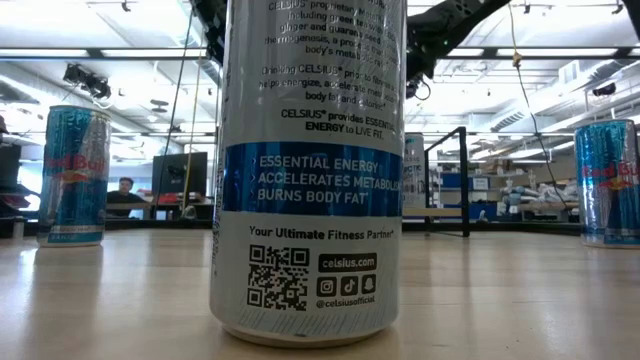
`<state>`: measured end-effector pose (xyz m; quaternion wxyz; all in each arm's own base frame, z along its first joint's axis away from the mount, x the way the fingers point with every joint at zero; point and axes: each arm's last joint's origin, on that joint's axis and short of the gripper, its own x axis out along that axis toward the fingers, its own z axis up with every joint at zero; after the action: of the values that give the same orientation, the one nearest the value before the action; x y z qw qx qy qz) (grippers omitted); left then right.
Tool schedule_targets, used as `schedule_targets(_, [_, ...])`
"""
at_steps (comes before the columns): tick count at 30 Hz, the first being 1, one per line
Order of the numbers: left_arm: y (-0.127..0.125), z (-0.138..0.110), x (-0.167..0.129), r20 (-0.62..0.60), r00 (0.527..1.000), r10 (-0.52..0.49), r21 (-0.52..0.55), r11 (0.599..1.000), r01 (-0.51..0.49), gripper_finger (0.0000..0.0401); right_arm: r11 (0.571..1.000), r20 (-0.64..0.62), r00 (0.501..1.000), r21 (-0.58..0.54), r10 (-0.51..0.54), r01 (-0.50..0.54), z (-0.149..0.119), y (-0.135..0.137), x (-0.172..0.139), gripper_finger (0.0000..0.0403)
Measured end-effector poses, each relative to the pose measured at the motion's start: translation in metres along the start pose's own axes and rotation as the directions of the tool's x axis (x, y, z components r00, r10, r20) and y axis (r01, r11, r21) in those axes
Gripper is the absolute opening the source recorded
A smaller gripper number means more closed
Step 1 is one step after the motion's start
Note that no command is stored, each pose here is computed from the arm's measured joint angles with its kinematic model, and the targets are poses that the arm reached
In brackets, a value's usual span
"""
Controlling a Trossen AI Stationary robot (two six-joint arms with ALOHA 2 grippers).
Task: Place canned beverage on shelf
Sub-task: Put the top red-black soda can on the shelf
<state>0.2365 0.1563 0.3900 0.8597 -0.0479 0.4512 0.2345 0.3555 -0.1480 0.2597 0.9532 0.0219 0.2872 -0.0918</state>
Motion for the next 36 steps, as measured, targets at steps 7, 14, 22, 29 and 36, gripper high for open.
schedule_targets(7, [0.000, 0.000, 0.000, 0.000, 1.000, 0.000, 0.000, 1.000, 0.000, 0.0291, 1.000, -0.006, 1.000, -0.005, 0.006, -0.006, -0.002, 0.001, 0.001, 0.0317])
schedule_targets(14, [0.000, 0.000, 0.000, 0.000, 1.000, 0.000, -0.007, 1.000, 0.000, 0.0291, 1.000, -0.028, 0.999, 0.003, 0.018, -0.018, -0.010, -0.003, 0.011, 0.0336])
schedule_targets(22, [-0.001, 0.000, 0.000, -0.002, 1.000, -0.002, -0.006, 1.000, 0.002, 0.0291, 1.000, -0.020, 1.000, -0.017, 0.023, -0.024, -0.008, -0.005, 0.010, 0.0348])
schedule_targets(29, [-0.001, 0.000, 0.000, -0.001, 1.000, -0.002, -0.006, 1.000, 0.002, 0.0291, 1.000, -0.033, 0.999, -0.013, 0.027, -0.027, -0.011, -0.008, 0.011, 0.0350])
schedule_targets(36, [-0.001, 0.000, 0.000, -0.001, 1.000, -0.001, -0.006, 1.000, 0.001, 0.0291, 0.999, 0.046, 0.999, -0.031, 0.010, -0.008, 0.001, -0.011, 0.008, 0.0350])
